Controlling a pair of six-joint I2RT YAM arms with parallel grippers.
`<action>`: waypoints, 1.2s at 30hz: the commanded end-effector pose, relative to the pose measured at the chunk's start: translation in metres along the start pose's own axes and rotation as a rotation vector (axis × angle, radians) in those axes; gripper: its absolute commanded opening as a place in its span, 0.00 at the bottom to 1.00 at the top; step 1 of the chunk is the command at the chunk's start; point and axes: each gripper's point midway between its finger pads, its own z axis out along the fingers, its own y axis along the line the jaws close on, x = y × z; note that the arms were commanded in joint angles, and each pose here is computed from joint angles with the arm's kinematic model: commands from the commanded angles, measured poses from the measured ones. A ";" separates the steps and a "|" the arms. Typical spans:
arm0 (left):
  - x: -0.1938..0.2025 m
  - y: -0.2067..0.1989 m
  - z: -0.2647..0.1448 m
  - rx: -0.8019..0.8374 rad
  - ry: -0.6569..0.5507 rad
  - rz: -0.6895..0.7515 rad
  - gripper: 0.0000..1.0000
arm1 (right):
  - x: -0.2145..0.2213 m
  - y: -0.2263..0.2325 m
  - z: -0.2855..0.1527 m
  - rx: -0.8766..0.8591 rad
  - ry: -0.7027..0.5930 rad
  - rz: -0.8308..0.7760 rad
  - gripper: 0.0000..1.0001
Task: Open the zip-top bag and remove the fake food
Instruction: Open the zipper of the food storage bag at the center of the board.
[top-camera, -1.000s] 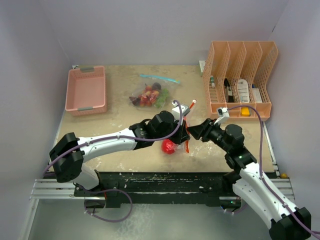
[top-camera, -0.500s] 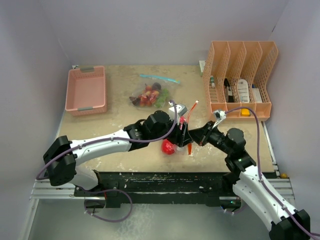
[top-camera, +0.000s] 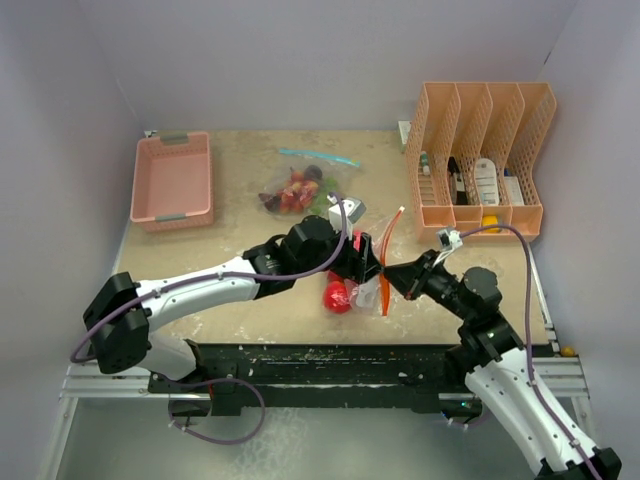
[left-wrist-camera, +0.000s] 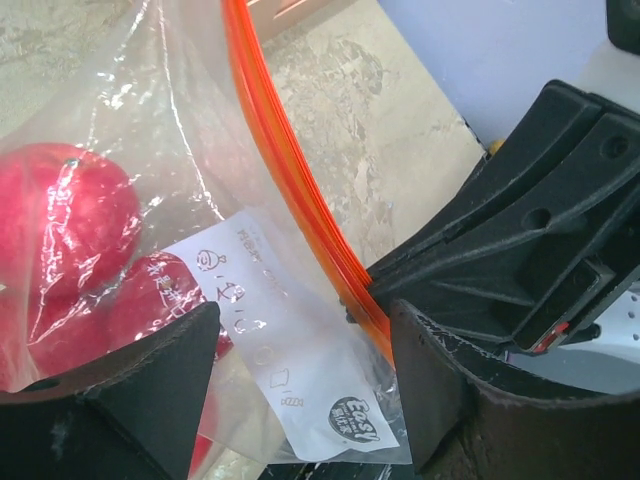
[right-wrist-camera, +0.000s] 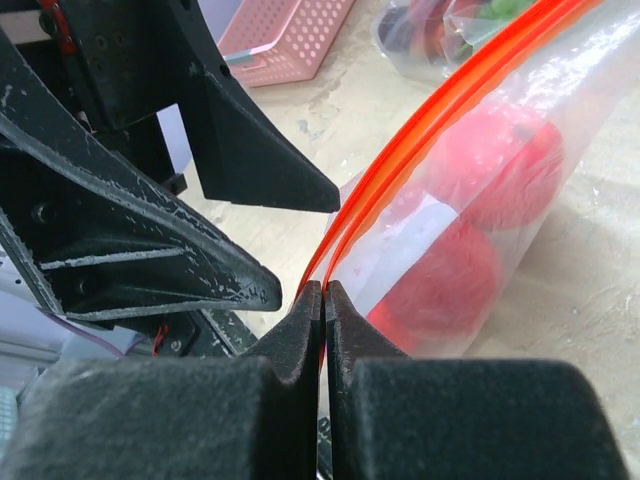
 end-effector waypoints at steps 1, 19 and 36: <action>-0.021 -0.008 0.008 0.023 -0.068 -0.025 0.72 | -0.017 0.008 -0.006 0.011 -0.035 -0.051 0.00; -0.026 0.008 0.043 -0.026 -0.037 -0.019 0.60 | -0.021 0.005 -0.014 0.060 -0.027 -0.098 0.00; -0.029 0.016 0.030 -0.040 -0.057 -0.028 0.22 | -0.021 -0.006 -0.014 0.120 -0.027 -0.076 0.00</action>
